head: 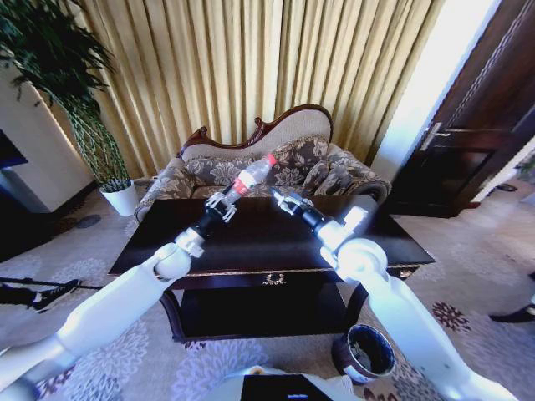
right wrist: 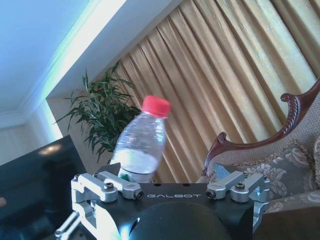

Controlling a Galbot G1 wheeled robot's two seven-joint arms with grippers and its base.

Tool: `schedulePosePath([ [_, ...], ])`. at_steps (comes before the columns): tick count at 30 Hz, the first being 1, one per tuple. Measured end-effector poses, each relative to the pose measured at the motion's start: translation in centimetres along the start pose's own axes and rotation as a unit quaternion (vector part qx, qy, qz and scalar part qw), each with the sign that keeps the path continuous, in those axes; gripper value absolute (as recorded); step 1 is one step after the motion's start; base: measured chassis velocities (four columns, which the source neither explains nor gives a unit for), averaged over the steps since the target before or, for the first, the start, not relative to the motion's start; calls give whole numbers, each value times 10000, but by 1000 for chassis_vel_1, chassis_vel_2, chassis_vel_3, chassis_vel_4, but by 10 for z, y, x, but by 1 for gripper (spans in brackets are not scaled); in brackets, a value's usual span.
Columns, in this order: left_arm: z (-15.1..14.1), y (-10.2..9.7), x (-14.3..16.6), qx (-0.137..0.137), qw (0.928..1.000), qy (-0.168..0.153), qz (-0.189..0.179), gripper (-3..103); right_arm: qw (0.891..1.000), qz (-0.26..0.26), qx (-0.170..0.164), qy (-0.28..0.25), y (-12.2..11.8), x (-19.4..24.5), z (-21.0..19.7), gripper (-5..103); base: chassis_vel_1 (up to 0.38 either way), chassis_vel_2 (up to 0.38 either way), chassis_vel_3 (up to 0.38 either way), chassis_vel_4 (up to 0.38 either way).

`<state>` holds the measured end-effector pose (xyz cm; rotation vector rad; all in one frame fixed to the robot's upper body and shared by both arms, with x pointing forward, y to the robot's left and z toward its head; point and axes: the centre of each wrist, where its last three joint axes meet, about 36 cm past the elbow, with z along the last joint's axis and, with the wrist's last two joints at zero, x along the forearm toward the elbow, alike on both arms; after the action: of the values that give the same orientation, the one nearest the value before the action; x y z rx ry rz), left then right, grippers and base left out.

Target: Move to the front of the table and place the trash on the table into the trash bin.

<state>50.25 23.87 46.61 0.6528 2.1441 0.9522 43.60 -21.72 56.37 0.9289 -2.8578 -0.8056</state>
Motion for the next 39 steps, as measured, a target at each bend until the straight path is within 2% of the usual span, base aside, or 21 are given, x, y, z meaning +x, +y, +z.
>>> schedulePosePath([
  [7, -12, -16, -24, 256, 9989, -234, 329, 34, 10000, -43, -3, -69, 1, -8, -2, 100, 0, 0, 0, 0],
  [13, -25, -33, -25, 454, 9972, -292, 510, 34, 9999, -42, 6, -147, 1, -9, -5, 100, 0, 0, 0, 0],
  [20, -31, -38, -28, 520, 9964, -357, 568, 34, 9998, -3, 77, -163, 1, -6, -5, 101, 0, 0, 0, 0],
  [24, -32, -37, -28, 522, 9965, -365, 548, 34, 9997, 80, 148, -168, -1, -1, -3, 81, 0, 0, 0, 0],
  [26, -32, -37, -28, 520, 9965, -365, 546, 34, 9997, 85, 151, -171, -1, 0, -4, 81, 0, 0, 0, 0],
  [28, -32, -37, -27, 511, 9966, -356, 545, 34, 9997, 100, 161, -173, -1, 1, -3, 70, 0, 0, 0, 0],
  [29, -32, -37, -27, 511, 9966, -356, 545, 34, 9997, 100, 161, -173, -1, 1, -3, 70, 0, 0, 0, 0],
  [32, -31, -39, -25, 490, 9969, -349, 498, 34, 9996, 101, 169, -177, -1, 2, -3, 55, 0, 0, 0, 0],
  [39, -40, -40, -21, 503, 9977, -211, 413, 32, 9995, 102, 222, -177, 0, 3, -1, 42, 0, 0, 0, 0],
])
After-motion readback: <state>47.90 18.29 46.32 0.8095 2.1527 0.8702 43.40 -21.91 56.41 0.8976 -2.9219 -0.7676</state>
